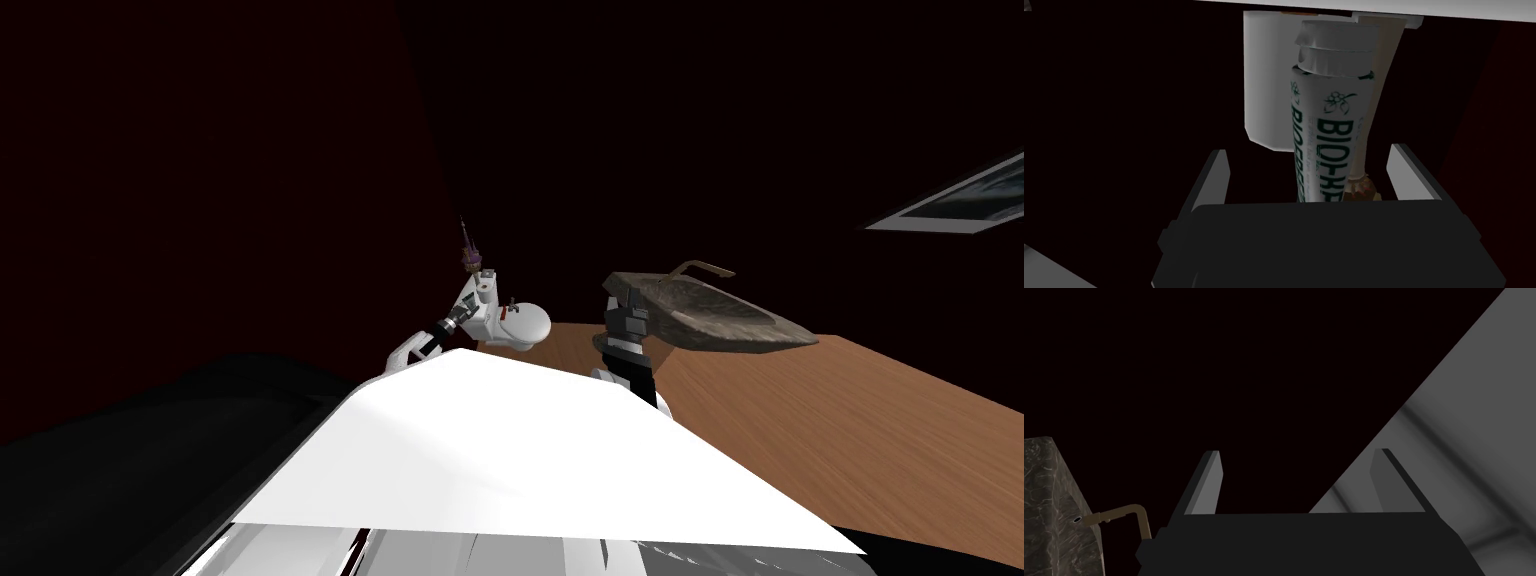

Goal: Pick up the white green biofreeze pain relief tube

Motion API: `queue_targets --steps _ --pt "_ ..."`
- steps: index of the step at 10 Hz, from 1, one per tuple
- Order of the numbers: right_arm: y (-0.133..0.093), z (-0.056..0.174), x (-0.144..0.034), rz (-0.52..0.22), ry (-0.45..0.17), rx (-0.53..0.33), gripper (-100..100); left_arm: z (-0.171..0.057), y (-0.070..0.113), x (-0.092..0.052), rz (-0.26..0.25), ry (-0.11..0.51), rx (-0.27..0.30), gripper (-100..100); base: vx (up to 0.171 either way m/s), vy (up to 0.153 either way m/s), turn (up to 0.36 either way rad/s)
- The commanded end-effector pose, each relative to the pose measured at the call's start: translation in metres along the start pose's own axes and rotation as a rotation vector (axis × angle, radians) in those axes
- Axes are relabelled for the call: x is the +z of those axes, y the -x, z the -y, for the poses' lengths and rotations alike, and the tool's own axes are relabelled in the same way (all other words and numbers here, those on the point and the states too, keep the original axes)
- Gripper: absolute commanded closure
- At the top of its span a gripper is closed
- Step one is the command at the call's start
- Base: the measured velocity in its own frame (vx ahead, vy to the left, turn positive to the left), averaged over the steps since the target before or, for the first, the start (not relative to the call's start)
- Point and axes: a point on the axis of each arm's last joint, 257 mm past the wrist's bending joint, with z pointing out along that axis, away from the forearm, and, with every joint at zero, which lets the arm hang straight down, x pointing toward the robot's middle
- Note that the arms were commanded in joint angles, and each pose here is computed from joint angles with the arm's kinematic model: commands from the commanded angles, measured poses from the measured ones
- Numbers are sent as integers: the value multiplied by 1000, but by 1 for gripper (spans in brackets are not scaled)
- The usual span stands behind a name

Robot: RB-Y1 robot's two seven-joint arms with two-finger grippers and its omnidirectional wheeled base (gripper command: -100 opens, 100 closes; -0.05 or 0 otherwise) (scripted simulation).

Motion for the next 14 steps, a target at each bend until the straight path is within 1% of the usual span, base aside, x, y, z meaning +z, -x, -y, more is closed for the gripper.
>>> queue_targets --steps 1,2,3,4,5,6,7,8,9,10,11,12,13,14 --pt "0 0 0 0 0 0 0 -7 1 12 6 4 6 -100 -108 19 -69" --pt "0 0 0 0 0 0 0 -14 -6 14 -8 15 4 -100 -59 1 4" --pt "0 0 0 0 0 0 0 -18 1 24 11 12 12 -100 -101 10 -109" --pt "0 0 0 0 0 0 0 -22 2 30 13 15 13 -100 -107 19 -74" --pt "0 0 0 0 0 0 0 -27 -1 35 6 24 13 -100 -48 0 12" --pt "0 0 0 0 0 0 0 -32 -8 33 -8 33 10 -100 -1 -14 9" --pt "0 0 0 0 0 0 0 -35 3 47 18 27 18 -100 -74 -17 -105" --pt "0 0 0 0 0 0 0 -38 6 54 21 30 20 -100 -95 -1 -72" --pt "0 0 0 0 0 0 0 -45 -3 53 3 44 16 -100 -47 4 -2" --pt "0 0 0 0 0 0 0 -48 -9 52 -7 51 13 -100 -10 0 11" --pt "0 0 0 0 0 0 0 -50 3 64 18 45 20 -100 -67 -9 -96" --pt "0 0 0 0 0 0 0 -54 4 71 19 50 20 -100 -93 8 -71" --pt "0 0 0 0 0 0 0 -58 3 73 14 55 19 -100 -54 7 -10" --pt "0 0 0 0 0 0 0 -63 -5 71 -2 67 15 -100 -16 0 7"
